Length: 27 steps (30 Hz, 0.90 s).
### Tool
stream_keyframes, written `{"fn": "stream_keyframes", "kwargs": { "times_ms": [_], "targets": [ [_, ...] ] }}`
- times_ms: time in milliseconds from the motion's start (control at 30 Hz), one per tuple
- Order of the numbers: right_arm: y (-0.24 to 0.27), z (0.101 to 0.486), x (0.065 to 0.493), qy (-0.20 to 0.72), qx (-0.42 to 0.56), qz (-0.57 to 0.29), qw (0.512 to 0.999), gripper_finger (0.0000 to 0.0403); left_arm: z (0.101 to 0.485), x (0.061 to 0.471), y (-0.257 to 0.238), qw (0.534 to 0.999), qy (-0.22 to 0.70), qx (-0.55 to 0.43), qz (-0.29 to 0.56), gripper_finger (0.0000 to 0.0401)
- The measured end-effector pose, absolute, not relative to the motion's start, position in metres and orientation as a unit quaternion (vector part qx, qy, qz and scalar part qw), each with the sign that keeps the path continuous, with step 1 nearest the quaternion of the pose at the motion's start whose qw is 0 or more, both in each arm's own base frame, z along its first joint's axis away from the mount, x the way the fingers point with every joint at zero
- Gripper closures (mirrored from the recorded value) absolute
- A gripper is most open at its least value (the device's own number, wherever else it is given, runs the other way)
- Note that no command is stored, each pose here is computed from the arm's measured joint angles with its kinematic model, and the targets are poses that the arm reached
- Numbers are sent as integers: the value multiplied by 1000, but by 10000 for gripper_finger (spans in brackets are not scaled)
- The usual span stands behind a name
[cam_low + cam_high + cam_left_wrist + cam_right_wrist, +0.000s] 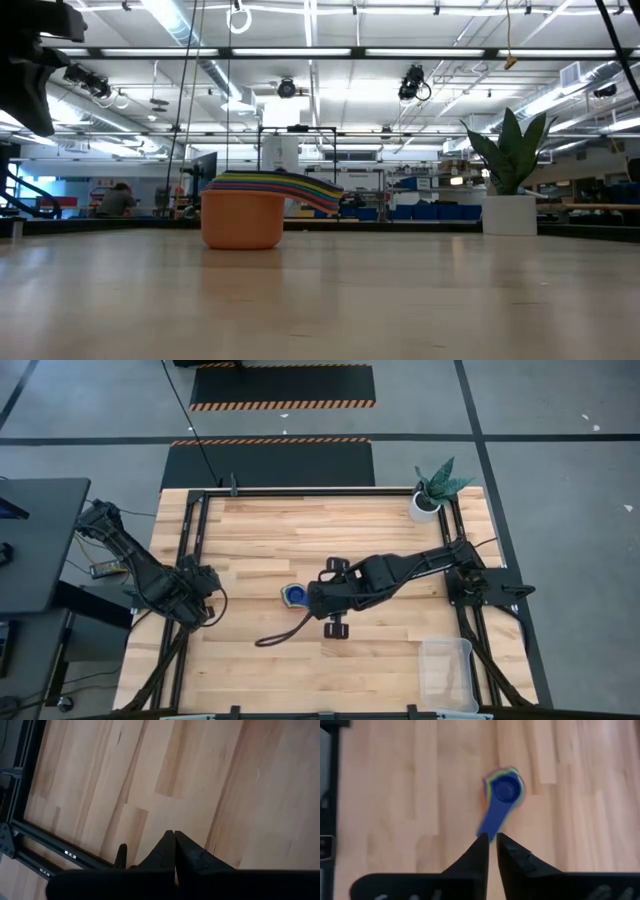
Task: Nest measuring cups in basket
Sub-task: Put the nested measuring cups into the transparent bin
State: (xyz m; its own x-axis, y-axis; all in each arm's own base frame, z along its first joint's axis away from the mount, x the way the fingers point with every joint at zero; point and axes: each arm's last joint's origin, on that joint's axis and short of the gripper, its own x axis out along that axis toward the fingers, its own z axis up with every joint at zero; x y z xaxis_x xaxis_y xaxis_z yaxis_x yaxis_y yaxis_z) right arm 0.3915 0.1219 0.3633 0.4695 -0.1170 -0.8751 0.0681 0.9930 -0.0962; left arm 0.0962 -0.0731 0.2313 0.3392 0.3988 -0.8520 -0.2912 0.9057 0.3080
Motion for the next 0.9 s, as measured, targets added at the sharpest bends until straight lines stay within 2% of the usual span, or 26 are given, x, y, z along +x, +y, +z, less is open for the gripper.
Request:
{"fn": "stream_keyframes", "kwargs": {
  "times_ms": [200, 433, 600, 733, 900],
  "targets": [
    [130, 350, 401, 496, -18, -33, 868, 314, 231, 96, -73, 817, 535, 50, 211, 396],
    [146, 328, 412, 465, 6, -16, 885, 227, 231, 96, -73, 815, 539, 63, 202, 395],
    [157, 321, 418, 445, 39, 27, 894, 170, 231, 96, -73, 812, 544, 74, 198, 395],
    [157, 318, 418, 453, 43, 42, 890, 149, 231, 96, -73, 812, 543, 74, 198, 394],
    [157, 319, 418, 452, 47, 40, 890, 146, 231, 96, -73, 814, 542, 71, 198, 394]
  ]
}}
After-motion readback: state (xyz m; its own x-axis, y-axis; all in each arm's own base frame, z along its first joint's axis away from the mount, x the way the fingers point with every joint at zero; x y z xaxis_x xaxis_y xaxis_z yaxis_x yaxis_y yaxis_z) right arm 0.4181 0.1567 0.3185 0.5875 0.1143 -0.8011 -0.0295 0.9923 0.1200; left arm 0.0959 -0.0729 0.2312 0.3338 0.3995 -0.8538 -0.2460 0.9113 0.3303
